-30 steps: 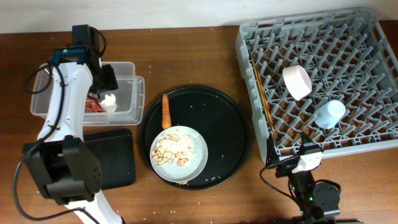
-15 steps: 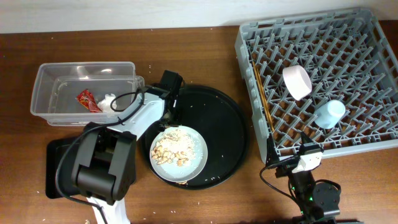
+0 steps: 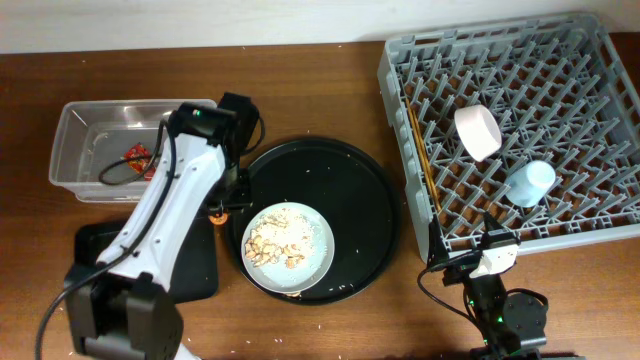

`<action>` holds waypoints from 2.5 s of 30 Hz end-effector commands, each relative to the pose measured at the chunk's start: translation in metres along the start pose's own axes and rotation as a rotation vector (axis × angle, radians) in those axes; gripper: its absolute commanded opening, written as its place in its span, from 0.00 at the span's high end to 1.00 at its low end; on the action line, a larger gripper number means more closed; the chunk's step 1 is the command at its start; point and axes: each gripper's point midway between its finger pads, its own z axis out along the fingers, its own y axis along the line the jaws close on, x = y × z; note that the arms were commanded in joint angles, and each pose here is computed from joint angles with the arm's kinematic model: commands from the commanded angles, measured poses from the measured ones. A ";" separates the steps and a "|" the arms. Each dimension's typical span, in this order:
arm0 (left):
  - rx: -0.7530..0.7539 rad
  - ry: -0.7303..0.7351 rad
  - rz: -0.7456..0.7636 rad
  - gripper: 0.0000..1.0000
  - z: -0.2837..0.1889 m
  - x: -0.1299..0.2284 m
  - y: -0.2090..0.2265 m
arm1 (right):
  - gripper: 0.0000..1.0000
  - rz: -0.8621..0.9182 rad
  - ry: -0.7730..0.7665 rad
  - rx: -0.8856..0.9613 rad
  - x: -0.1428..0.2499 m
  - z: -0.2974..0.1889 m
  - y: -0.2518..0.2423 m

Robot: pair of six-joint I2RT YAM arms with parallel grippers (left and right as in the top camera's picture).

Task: Sort waste into correct bins and load items into the dishwasher rack
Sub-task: 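Grasp the carrot with the left gripper and place it on the black board, then grasp the white plate with the left gripper and lift it, then tip the plate over the black board to dump the food scraps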

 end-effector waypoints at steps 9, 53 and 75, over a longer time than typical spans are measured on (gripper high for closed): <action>0.279 0.002 -0.709 0.18 0.110 0.046 0.100 | 0.02 -0.002 0.002 -0.002 0.003 0.000 0.000; -0.135 -0.365 0.584 1.00 -0.052 -0.001 -0.147 | 0.02 -0.002 0.002 -0.002 0.003 0.000 0.000; 0.727 -0.204 0.041 1.00 0.005 -0.003 -0.021 | 0.02 -0.003 0.002 -0.002 0.002 0.000 0.000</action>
